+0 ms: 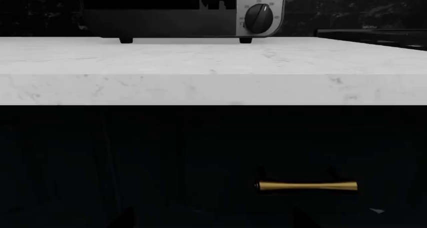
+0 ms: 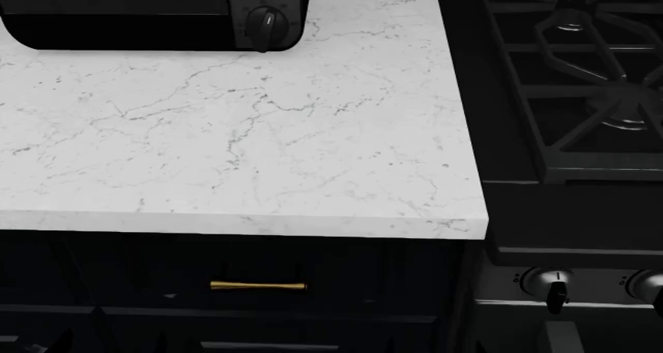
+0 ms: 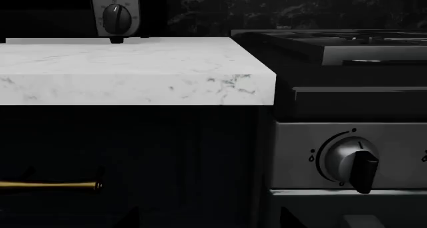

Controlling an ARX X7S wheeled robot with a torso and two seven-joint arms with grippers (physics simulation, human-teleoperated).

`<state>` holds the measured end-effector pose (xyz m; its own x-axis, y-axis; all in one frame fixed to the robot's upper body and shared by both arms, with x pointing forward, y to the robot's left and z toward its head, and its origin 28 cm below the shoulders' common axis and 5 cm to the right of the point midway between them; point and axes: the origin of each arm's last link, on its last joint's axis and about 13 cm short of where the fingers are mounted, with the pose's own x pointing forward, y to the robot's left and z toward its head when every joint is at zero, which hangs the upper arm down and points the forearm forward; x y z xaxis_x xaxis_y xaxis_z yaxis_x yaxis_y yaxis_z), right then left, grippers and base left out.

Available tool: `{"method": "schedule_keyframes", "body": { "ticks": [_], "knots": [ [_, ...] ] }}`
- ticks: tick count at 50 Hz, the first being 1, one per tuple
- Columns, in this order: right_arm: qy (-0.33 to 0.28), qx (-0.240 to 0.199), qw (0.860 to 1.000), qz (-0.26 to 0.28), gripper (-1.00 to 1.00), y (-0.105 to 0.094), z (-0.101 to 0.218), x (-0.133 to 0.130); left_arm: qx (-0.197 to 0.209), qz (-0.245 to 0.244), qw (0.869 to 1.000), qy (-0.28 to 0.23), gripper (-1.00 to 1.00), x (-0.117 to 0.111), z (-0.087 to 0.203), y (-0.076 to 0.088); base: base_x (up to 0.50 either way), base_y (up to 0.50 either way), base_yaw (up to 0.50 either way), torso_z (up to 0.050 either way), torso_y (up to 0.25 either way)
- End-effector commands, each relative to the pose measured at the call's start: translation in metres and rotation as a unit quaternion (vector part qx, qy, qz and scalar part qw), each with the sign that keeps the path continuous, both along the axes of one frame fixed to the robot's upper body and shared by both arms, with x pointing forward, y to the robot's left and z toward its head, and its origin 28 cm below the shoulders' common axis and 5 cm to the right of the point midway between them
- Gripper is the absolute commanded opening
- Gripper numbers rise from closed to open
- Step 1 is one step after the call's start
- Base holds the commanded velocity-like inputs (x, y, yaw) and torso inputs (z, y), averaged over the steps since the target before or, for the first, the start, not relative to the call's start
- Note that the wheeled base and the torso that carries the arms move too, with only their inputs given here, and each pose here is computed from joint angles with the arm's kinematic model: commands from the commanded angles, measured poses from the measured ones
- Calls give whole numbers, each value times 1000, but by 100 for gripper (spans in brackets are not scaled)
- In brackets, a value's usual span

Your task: Decrease the toaster oven temperature.

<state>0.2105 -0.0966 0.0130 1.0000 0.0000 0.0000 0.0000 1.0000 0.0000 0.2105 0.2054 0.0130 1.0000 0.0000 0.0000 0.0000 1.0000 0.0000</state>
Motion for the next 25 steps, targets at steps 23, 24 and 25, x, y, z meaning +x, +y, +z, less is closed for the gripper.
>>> {"method": "schedule_keyframes", "body": {
  "ticks": [23, 24, 25],
  "knots": [
    [-11, -1, 999, -31, 100, -2, 29, 8, 11, -3, 999, -50, 100, 6, 32, 1, 0, 0, 0, 0, 0],
    [-20, 0, 999, -36, 100, -3, 41, 9, 21, -4, 998, -63, 100, 8, 39, 1, 0, 0, 0, 0, 0],
    [-34, -13, 998, -45, 100, -4, 50, 11, 23, -4, 997, -70, 100, 10, 46, 1, 0, 0, 0, 0, 0]
  ]
}}
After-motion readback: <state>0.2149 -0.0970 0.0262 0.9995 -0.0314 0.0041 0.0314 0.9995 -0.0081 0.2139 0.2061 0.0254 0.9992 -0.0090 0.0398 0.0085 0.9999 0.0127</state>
